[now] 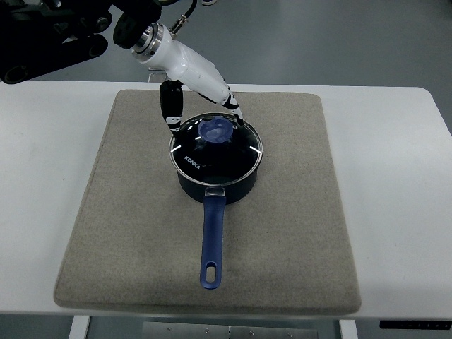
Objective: Open pot lid and place left with left hand
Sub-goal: 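Lower the left hand onto the blue knob and close fingers around it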
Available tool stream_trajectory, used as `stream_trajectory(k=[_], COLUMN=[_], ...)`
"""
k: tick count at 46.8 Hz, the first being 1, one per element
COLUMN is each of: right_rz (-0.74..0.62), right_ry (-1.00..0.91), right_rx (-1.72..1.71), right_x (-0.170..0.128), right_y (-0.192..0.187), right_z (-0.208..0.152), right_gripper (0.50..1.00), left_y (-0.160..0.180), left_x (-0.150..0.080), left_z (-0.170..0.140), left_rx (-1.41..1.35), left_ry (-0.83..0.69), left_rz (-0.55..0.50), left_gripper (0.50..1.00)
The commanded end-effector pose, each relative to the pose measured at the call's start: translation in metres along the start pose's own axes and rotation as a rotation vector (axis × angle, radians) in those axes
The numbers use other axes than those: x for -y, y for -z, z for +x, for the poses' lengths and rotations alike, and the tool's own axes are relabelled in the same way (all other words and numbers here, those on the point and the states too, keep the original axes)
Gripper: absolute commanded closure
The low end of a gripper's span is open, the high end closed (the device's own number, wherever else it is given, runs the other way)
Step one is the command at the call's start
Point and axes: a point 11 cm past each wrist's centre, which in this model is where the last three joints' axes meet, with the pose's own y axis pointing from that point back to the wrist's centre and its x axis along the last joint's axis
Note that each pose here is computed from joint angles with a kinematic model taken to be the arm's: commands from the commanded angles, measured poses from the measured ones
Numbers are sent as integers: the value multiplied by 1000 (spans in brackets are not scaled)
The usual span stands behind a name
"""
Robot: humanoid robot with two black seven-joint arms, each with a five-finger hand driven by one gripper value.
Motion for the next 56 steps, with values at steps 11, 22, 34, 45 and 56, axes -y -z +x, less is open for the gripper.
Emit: stream_trajectory(k=[11, 22, 34, 45, 56], right_rz=[0, 0, 0, 0, 0], right_ry=[-1, 1, 1, -1, -1], right_rx=[1, -1, 1, 1, 1], right_x=[0, 0, 0, 0, 0], right_y=[0, 0, 0, 0, 0], right_z=[0, 0, 0, 0, 0], right_gripper=[583, 583, 583, 583, 583], left_y=[-2, -3, 1, 5, -1], left_x=[4, 7, 10, 6, 15], left_z=[-12, -13, -18, -13, -14], left_rx=[10, 10, -5, -4, -6], left_ry=[50, 51, 52, 39, 41], left_rz=[-3, -6, -3, 13, -11], left_gripper=[512, 512, 512, 512, 512])
